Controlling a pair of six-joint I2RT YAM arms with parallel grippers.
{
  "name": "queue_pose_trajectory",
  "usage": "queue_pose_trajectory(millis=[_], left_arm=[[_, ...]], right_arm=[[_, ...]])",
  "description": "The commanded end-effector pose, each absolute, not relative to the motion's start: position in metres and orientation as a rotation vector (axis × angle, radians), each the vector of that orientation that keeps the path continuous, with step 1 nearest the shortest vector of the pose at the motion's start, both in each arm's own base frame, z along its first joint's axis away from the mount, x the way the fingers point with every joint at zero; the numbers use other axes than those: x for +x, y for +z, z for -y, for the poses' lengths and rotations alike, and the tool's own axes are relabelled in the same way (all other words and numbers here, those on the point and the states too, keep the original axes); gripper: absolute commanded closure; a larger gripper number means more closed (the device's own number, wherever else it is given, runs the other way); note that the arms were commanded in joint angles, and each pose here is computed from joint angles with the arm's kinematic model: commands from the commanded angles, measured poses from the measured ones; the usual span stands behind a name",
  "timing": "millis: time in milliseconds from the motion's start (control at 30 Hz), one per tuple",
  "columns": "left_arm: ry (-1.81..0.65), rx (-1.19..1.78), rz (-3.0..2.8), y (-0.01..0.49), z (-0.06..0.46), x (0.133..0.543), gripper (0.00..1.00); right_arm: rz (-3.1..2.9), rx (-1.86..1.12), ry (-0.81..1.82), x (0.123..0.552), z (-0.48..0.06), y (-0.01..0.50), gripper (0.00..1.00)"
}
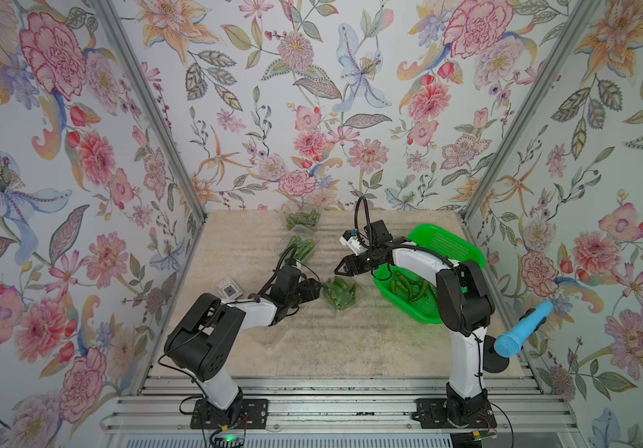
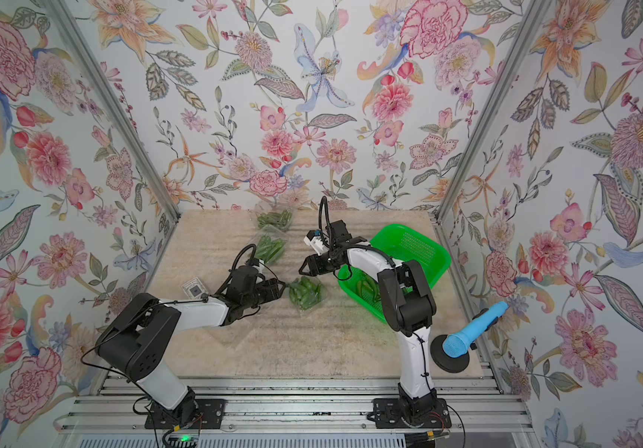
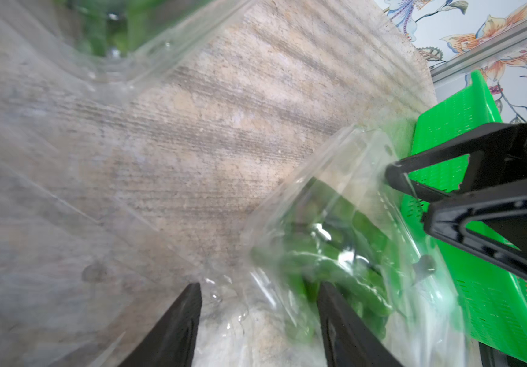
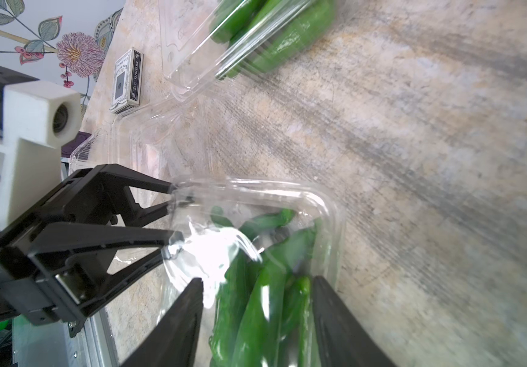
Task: Take small green peppers out of containers
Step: Move the packing box to the center of the board, then open the packing box at the center of the board.
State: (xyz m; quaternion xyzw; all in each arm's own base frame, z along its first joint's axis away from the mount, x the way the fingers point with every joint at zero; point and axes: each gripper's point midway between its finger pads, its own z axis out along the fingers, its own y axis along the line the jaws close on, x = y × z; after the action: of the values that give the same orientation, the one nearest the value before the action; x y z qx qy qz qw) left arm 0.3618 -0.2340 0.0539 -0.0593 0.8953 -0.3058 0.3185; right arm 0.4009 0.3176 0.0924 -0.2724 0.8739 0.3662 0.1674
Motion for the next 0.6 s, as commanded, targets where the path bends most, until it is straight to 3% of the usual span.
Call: queue_pose_trajectory(millis=[0,233,367,567], left_arm=[[-0.848,-0.108,-2.422,0.038,0.253,0.348,0.4],[-0.836,-0.127,-2.414,0.04,0.249,0.347,0.4],[-0.836,-0.133,-2.413,0.043,0.25,0.348,0.56],[-0.81,-0.16,-2.427,0.042,0.244,0.348,0.69]], right_arm=[[-2.631,-0.818,1.152,0.357,-0.335,0.06,0.43],[-2.627,-0.813,1.145,0.359,-0.333,0.062,0.44],[-2.619,-0.808,1.147,0.36,-0.331,0.066,0.45],[-2.549,-0.845,1.064,0.365,-0.324,0.088,0.43]])
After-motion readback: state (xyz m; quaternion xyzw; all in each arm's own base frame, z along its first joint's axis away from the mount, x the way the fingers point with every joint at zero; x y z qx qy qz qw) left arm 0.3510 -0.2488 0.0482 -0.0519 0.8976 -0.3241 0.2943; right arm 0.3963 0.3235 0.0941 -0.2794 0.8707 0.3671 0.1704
